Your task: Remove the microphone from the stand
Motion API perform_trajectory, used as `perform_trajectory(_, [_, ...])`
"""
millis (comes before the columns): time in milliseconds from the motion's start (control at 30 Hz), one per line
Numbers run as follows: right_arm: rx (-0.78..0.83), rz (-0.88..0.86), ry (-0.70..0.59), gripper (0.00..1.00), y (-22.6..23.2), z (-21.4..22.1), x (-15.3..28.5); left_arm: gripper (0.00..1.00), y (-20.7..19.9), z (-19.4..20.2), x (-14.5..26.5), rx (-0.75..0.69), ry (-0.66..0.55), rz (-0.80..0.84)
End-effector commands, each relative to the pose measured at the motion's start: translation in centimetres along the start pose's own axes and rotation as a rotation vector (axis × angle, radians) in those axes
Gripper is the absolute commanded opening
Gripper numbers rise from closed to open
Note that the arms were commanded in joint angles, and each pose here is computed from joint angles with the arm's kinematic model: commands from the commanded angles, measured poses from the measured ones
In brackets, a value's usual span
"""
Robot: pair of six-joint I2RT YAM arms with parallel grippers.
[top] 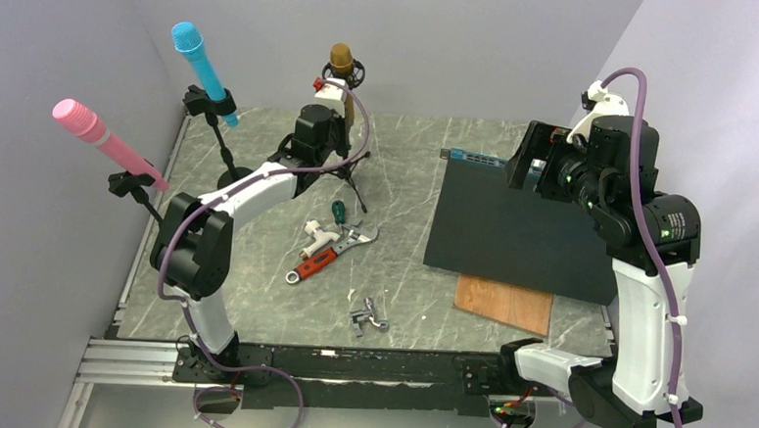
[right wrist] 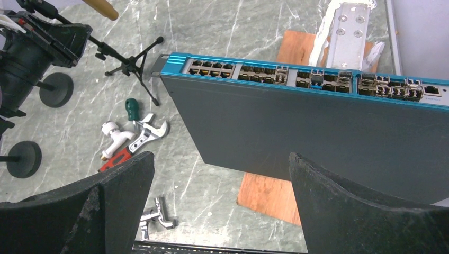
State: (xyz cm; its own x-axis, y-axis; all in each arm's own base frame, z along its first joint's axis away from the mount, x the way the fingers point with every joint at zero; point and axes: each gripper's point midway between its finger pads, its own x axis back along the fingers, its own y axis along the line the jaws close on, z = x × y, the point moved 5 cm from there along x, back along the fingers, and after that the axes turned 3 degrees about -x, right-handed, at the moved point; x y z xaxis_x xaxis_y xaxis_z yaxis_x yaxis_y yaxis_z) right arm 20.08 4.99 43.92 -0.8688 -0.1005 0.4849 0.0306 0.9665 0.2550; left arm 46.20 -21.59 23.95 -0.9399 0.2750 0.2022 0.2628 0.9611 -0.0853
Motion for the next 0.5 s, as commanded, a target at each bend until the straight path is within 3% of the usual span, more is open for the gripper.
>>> perform_trajectory(0, [0.007,-0.028,-0.055,1.0,0.2,-0.8,0.8,0.21,-0.5,-1.6,2.0,0.033,-0.036,0.041])
perform_trajectory(333, [-0.01,-0.058,-0.056,1.0,0.5,-0.4,0.8,0.2,-0.2,-0.7,5.0,0.051,0.015,0.047])
perform_trajectory(367, [-0.014,-0.062,-0.054,1.0,0.5,-0.3,0.7,0.25,-0.1,-0.6,5.1,0.055,0.021,0.044])
perform_trajectory(467, [-0.021,-0.075,-0.055,1.0,0.7,-0.1,0.8,0.55,0.0,-0.6,5.5,0.065,0.031,0.035])
